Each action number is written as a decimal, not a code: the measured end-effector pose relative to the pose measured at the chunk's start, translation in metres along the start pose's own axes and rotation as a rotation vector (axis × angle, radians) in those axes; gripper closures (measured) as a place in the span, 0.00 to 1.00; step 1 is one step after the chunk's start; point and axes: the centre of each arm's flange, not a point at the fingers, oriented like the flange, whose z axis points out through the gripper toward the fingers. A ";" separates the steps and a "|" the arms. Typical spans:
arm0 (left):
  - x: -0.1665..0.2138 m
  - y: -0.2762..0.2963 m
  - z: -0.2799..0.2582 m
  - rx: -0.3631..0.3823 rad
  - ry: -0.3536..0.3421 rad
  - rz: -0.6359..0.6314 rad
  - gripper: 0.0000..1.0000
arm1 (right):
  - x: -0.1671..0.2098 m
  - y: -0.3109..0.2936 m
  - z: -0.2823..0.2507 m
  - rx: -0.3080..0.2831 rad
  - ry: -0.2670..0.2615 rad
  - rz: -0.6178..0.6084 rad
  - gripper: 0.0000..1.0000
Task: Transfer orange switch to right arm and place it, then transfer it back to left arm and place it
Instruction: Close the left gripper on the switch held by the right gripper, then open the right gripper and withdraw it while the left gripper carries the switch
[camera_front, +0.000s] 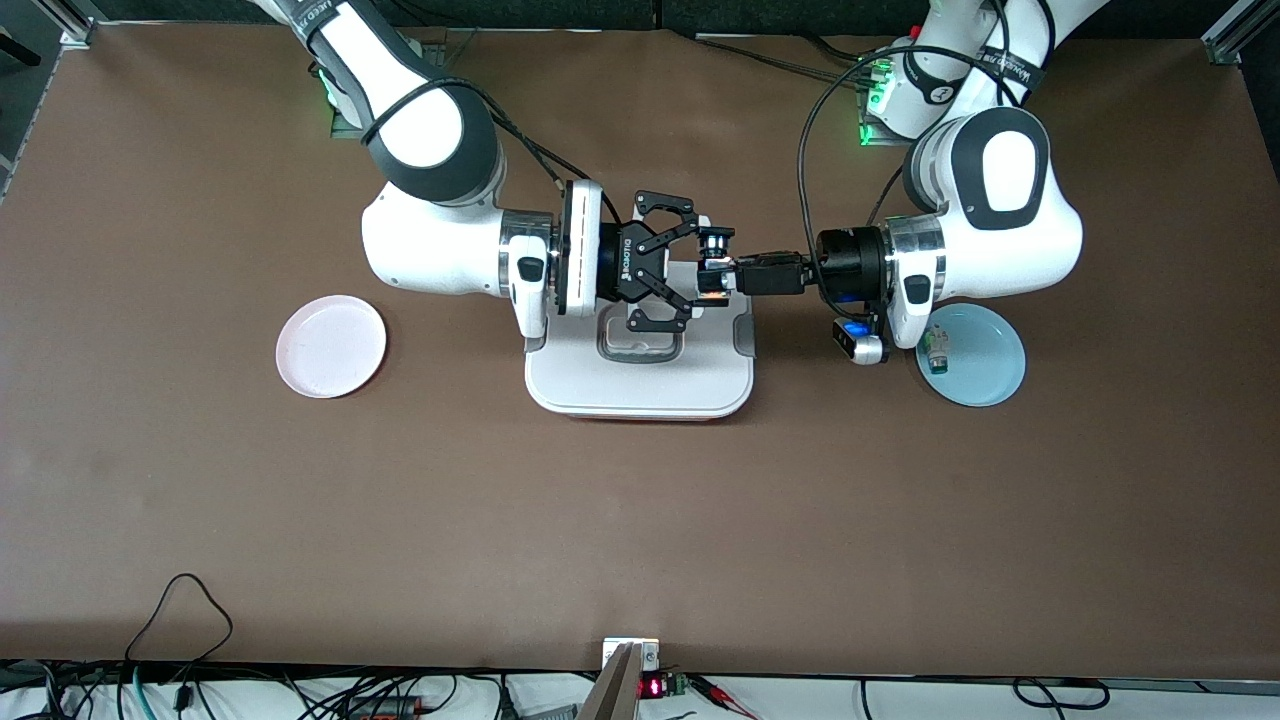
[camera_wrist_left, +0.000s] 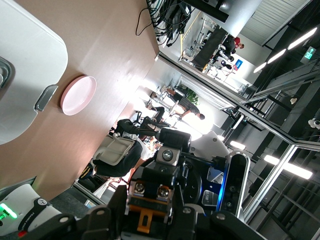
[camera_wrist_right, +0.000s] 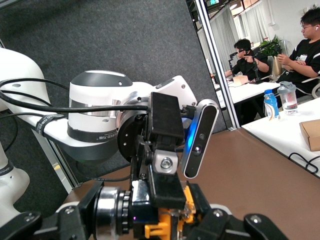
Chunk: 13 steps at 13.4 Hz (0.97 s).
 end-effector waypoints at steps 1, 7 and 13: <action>0.000 0.000 0.000 0.000 0.000 0.011 0.63 | 0.000 0.000 0.000 0.000 0.003 0.010 0.27; 0.002 -0.001 0.000 -0.001 0.001 -0.003 0.65 | -0.005 0.001 0.002 0.002 0.001 0.019 0.14; 0.002 -0.001 -0.001 -0.001 0.002 -0.011 0.66 | -0.014 0.004 -0.005 -0.039 -0.018 0.030 0.00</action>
